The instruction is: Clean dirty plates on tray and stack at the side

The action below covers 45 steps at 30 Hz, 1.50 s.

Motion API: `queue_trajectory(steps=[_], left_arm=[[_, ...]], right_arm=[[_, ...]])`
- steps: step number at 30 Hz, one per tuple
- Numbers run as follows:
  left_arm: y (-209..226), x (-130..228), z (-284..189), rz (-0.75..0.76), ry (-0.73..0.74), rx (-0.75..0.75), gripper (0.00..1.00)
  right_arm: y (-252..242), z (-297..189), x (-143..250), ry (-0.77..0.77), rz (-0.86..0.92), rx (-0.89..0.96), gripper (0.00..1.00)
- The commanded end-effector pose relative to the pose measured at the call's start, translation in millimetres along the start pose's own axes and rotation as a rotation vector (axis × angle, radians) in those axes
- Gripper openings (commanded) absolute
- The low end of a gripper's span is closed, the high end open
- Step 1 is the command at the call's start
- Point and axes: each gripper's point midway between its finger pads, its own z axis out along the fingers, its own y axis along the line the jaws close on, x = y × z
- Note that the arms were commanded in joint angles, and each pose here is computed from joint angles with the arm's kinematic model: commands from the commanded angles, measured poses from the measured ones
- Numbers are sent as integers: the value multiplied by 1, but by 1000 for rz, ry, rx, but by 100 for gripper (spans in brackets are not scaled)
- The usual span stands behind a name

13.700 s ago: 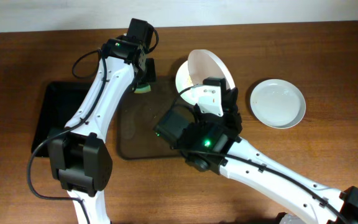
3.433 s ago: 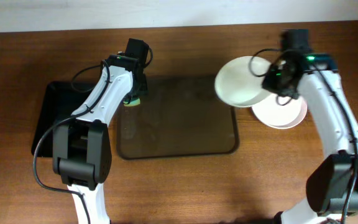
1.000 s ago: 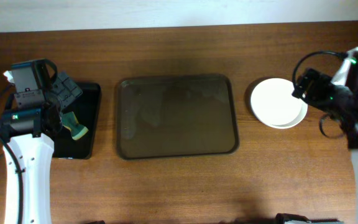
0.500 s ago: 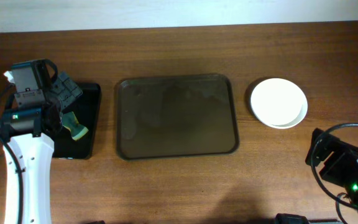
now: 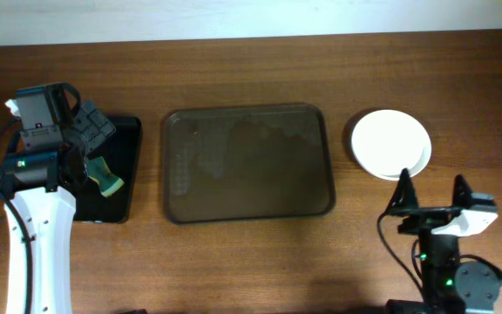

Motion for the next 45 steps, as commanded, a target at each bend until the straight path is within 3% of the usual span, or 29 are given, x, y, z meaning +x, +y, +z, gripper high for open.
queue_trajectory(steps=[1,8,16,32,34,36,37,42,45], left_arm=[[-1,-2,0,5,-4,1,99],[-1,-2,0,4,-3,1,99],[-1,-2,0,4,-4,1,99],[0,-1,0,4,-2,0,99],[6,14,6,12,27,-16,99],[32,24,6,-13,-107,-68,99],[34,31,3,-43,-206,-3,99],[60,96,-9,-78,-351,137,99],[68,115,-13,-18,-466,185,99]], right_arm=[[3,-5,22,-29,11,-39,98],[2,4,59,-69,12,-68,98],[-4,6,122,139,16,-52,98],[-4,6,120,134,15,-54,98],[-4,6,120,134,15,-54,98],[-4,6,120,134,15,-54,98],[-4,6,120,134,15,-54,98],[-4,6,120,134,15,-54,98],[-4,6,120,134,15,-54,98]])
